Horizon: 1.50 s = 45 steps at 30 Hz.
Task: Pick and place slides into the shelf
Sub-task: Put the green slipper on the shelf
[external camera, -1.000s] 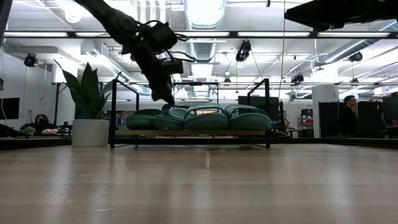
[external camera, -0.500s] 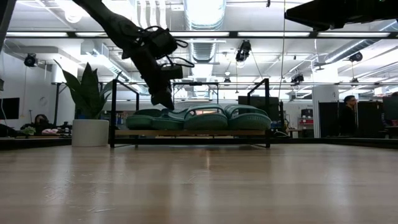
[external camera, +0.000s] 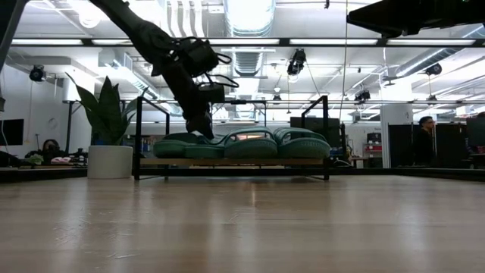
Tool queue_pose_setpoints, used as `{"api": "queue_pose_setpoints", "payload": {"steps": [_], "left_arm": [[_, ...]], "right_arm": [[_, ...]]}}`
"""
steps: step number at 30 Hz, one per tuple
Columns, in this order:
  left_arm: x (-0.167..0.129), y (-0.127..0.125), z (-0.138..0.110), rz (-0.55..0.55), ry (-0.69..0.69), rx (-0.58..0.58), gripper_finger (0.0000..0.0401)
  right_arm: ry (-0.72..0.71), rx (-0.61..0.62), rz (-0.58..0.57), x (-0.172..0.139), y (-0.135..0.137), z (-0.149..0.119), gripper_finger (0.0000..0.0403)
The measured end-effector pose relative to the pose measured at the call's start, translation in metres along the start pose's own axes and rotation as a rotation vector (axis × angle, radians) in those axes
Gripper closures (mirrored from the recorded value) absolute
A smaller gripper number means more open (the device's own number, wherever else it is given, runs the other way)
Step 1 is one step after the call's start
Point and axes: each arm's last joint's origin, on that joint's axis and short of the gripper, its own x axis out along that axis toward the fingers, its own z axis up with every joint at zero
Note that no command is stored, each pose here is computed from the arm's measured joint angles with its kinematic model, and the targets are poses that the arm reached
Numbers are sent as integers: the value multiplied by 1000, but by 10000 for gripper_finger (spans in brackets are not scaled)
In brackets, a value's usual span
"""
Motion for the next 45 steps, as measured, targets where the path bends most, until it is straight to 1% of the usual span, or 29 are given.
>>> {"api": "queue_pose_setpoints", "payload": {"steps": [6, 13, 19, 22, 25, 28, 31, 33, 35, 39, 43, 45], "left_arm": [[-6, 2, 1, -12, -17, -3, 401], [-24, 6, 4, -24, -63, -11, 401], [-39, 7, 8, -86, -121, -29, 401], [-43, 9, 10, -84, -138, -32, 401], [-48, 17, 18, -66, -166, -38, 401], [-56, 33, 27, -34, -192, -36, 401], [-64, 58, 36, 11, -214, -71, 401], [-64, 75, 37, 1, -201, -100, 401], [-60, 90, 38, -19, -184, -134, 401], [-49, 112, 39, -47, -119, -174, 401], [-34, 122, 45, -85, -51, -179, 401], [-23, 124, 50, -109, -20, -155, 401]], "right_arm": [[0, 0, 0, 0, 0, 0, 322], [0, 0, 0, 0, 0, 0, 317], [1, 0, 0, 0, 0, 0, 326], [1, -1, 1, 0, 0, 0, 328], [2, -1, 1, 0, 0, 0, 326], [1, 0, 0, 0, 0, 0, 322], [0, 0, 0, 0, 0, 0, 319], [0, 0, 0, 0, 0, 0, 317], [-1, 1, 0, 0, 0, 0, 316], [-1, 0, 0, 0, 0, 0, 319], [-1, 0, 0, 0, 0, 0, 326], [-1, 1, 0, 0, 0, 0, 328]]}}
